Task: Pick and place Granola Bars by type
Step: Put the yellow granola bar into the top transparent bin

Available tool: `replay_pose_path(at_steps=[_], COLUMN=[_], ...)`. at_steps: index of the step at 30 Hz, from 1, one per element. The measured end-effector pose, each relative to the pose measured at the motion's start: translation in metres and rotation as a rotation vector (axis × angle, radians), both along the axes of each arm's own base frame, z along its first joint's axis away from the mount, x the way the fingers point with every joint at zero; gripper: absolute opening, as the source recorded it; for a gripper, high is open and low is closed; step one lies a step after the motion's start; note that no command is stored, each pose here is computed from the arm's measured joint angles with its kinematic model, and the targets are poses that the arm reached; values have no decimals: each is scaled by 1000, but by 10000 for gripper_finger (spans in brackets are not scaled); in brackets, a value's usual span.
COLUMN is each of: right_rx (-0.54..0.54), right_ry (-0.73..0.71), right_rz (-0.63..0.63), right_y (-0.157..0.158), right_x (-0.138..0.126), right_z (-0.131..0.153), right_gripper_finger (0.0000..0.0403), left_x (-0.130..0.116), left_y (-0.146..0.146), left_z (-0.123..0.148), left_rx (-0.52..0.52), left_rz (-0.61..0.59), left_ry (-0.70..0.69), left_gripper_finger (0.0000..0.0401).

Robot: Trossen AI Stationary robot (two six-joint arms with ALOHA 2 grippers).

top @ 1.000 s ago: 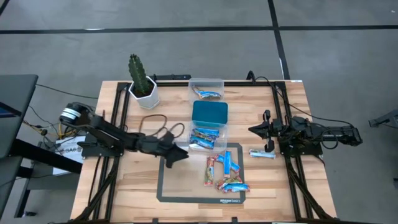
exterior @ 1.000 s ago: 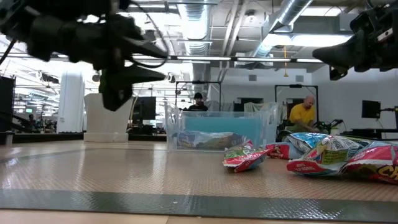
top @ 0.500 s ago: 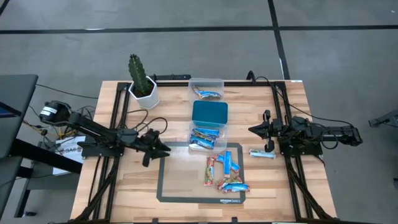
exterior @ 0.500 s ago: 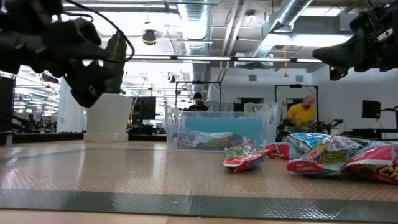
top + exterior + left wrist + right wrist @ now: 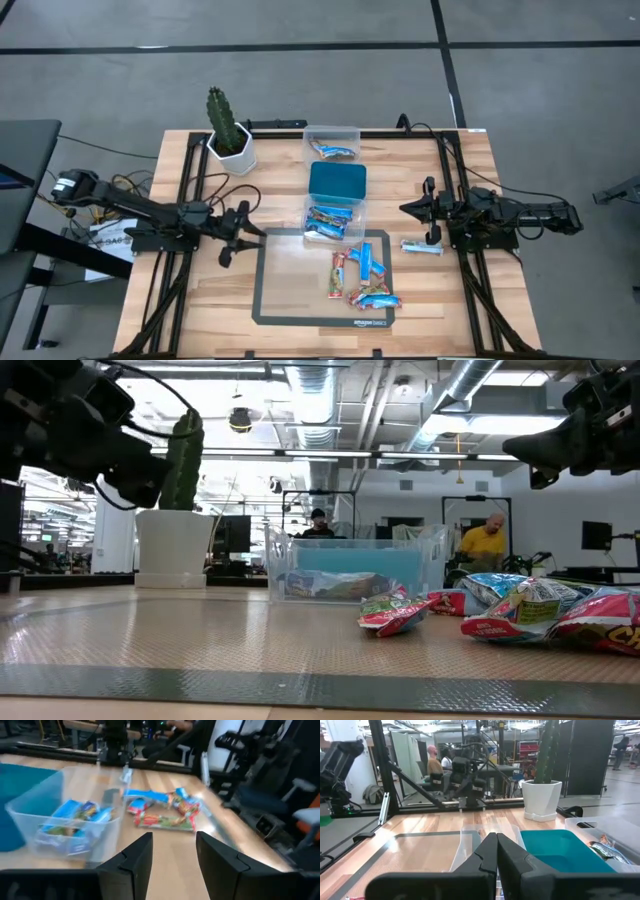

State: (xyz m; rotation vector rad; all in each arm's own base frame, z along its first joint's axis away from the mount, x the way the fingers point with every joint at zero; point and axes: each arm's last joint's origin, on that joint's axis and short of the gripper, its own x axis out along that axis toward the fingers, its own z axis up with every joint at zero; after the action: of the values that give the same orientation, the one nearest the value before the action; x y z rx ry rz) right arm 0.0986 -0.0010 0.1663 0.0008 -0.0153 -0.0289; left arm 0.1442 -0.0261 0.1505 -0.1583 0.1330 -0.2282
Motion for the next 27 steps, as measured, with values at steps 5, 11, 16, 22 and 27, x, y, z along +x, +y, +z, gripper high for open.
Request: replay_pose_path(at_steps=[5, 11, 16, 22, 27], right_rx=[0, 0, 0, 0, 0], right_ry=[0, 0, 0, 0, 0], right_rz=[0, 0, 0, 0, 0], right_y=[0, 0, 0, 0, 0], right_x=[0, 0, 0, 0, 0], right_z=[0, 0, 0, 0, 0], right_gripper_finger=[0, 0, 0, 0, 0], left_x=[-9, -25, -37, -41, -41], left_y=[5, 11, 14, 14, 14], left_z=[5, 5, 6, 11, 11], left_rx=[92, 117, 109, 115, 98], left_rz=[29, 102, 156, 142, 146], left_ry=[-27, 3, -5, -77, -73], left_gripper_finger=[144, 144, 144, 144, 144])
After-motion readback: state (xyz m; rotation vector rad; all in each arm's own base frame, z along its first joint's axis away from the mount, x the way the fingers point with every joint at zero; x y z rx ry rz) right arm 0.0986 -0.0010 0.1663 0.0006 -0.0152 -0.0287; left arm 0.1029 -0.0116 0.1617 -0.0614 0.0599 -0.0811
